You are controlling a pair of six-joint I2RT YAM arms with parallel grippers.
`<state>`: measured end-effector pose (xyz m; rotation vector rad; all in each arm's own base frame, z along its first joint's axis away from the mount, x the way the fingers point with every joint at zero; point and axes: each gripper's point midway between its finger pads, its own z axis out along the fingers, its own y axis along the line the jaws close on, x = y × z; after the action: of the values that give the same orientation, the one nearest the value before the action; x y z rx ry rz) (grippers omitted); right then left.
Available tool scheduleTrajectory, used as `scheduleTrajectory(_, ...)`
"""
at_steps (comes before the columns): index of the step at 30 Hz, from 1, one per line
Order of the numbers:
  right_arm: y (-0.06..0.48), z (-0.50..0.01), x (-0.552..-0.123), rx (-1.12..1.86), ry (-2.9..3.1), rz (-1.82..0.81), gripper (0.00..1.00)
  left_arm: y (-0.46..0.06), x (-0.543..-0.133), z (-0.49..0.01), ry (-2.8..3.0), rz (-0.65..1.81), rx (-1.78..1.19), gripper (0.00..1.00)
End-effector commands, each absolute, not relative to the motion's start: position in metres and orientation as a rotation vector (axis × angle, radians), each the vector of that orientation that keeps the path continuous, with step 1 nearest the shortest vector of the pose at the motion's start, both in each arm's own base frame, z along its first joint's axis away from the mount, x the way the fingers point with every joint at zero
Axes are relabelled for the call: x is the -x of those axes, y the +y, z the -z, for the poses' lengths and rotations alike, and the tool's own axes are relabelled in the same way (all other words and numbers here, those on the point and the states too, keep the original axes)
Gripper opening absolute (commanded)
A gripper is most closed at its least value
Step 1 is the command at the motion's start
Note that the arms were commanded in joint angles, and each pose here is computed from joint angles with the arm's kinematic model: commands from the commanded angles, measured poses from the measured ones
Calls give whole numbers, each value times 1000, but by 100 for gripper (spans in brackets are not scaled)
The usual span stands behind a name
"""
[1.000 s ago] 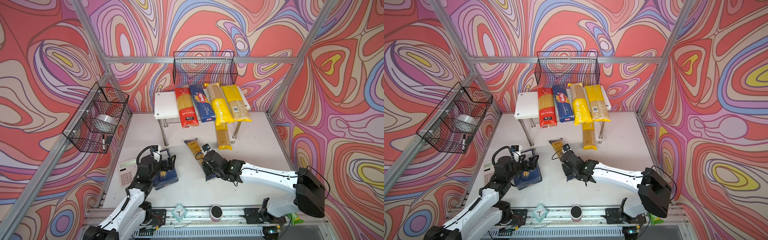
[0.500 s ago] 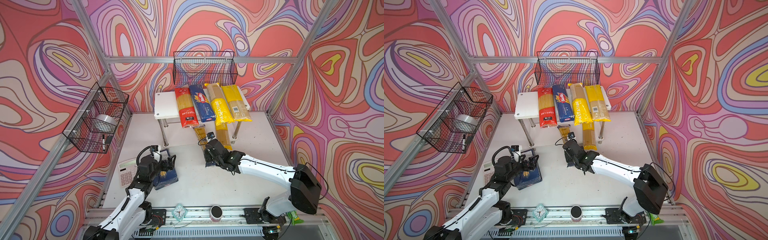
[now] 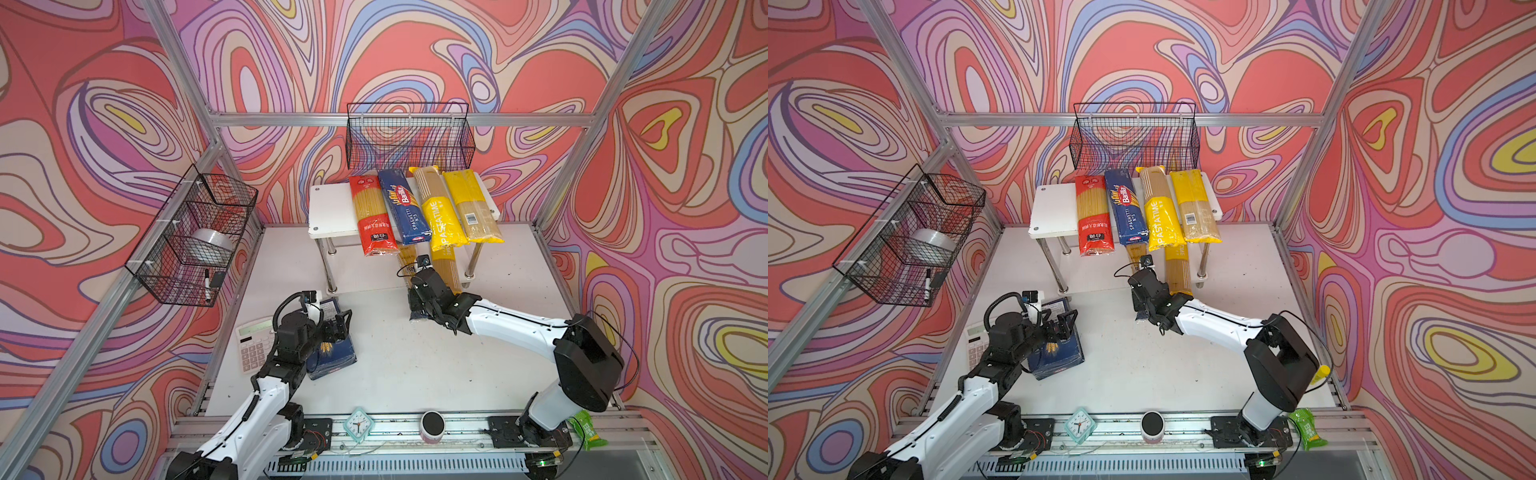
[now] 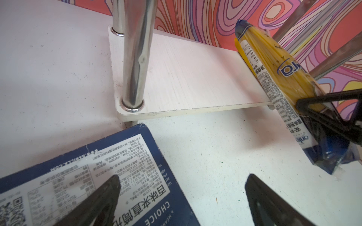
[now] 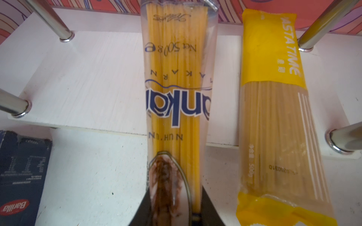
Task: Arrange pasta packages on shelves
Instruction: Place the pasta bag on the shelf.
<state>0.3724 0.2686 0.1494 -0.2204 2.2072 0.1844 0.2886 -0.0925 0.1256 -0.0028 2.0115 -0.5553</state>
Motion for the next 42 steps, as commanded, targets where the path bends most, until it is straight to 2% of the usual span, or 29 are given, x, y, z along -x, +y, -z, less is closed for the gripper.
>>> scheduleTrajectory(1,276,-201,-406,90,2023,-268,0,-91,-287,-122,2017,553,15,100)
scheduleTrajectory(9,265,-189,-426,22,2024,-283,0,-90,-286,-122,2014,551,18,100)
scheduleTrajectory(13,264,-190,-434,-23,1995,-370,0,-90,-287,-122,2013,548,21,100)
scheduleTrajectory(21,258,-177,-444,-34,2040,-290,0,-89,-286,-122,2014,546,21,100)
scheduleTrajectory(24,259,-172,-445,-33,2051,-284,3,-90,-286,-122,2014,549,22,100)
scheduleTrajectory(27,261,-172,-445,-31,2057,-294,15,-90,-286,-123,2014,549,21,100)
scheduleTrajectory(30,260,-171,-444,-37,2070,-290,21,-90,-286,-123,2013,549,21,100)
scheduleTrajectory(34,258,-169,-443,-40,2077,-280,41,-90,-286,-122,2014,549,21,100)
scheduleTrajectory(42,254,-173,-436,-33,2095,-276,53,-90,-287,-122,2017,548,23,100)
